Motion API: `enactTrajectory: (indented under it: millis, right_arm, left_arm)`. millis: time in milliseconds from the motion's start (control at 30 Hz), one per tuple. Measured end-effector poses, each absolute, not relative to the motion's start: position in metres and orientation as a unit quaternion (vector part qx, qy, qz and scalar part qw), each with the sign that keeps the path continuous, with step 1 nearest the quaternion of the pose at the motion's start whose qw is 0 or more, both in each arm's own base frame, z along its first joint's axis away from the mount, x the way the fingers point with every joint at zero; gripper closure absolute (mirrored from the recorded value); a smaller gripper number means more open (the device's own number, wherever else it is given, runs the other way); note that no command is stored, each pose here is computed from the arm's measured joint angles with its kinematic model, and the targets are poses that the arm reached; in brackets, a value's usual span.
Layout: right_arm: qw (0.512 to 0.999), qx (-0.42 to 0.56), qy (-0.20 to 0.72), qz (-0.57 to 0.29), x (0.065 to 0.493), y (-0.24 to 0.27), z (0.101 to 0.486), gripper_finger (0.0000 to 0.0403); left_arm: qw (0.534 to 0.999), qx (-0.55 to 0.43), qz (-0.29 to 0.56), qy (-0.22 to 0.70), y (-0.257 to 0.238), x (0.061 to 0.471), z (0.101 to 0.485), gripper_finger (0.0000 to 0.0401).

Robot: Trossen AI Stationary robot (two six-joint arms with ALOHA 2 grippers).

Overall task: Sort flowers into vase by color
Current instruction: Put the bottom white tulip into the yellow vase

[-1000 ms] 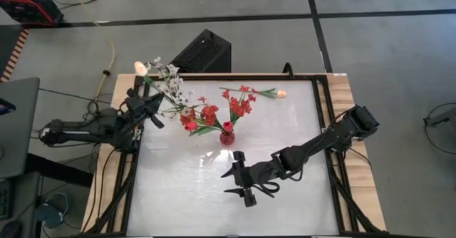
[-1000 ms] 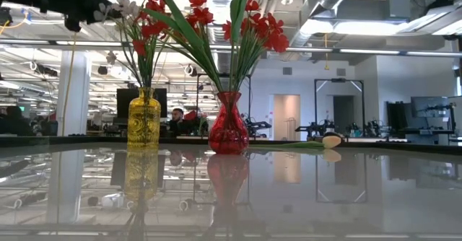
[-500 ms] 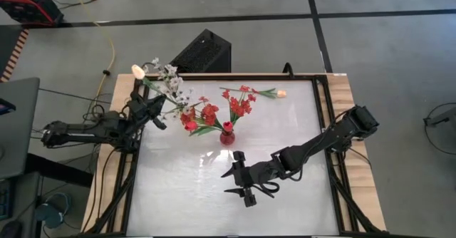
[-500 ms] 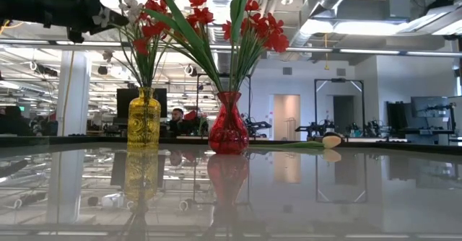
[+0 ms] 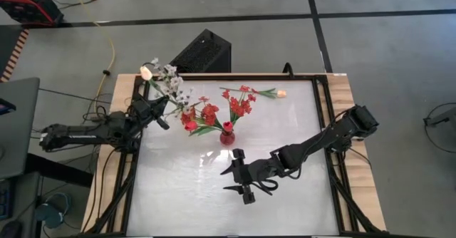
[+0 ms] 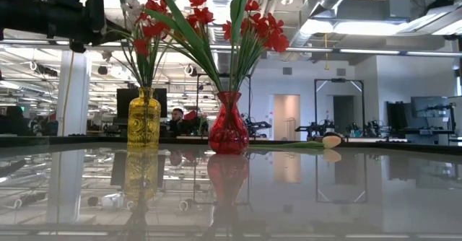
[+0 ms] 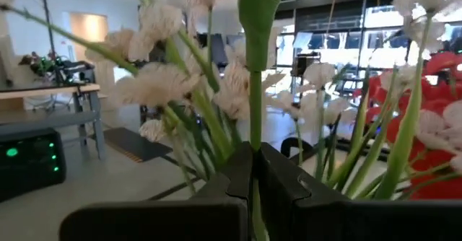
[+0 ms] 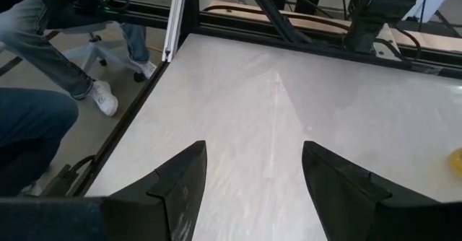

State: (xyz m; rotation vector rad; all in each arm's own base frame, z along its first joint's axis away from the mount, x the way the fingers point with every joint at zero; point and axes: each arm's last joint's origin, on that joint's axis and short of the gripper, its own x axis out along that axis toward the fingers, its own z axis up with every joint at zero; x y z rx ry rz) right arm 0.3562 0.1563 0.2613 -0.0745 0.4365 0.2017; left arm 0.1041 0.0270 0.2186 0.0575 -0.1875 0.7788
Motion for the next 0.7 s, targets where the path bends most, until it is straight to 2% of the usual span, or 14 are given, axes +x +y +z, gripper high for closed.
enactTrajectory:
  millis: [267,500,700]
  right_arm:
    - [0.968,-0.041,0.225,0.102,0.352,0.157,0.264,0.0148]
    - [0.969,-0.046,0.223,0.098,0.335,0.15,0.287,0.0148]
    - [0.974,-0.077,0.207,0.045,0.313,0.139,0.311,0.0148]
  left_arm:
    - [0.925,0.028,0.369,-0.088,0.028,0.105,0.213,0.0401]
    - [0.925,0.03,0.369,-0.09,0.028,0.105,0.213,0.0401]
    - [0.926,0.034,0.367,-0.076,0.029,0.108,0.22,0.0401]
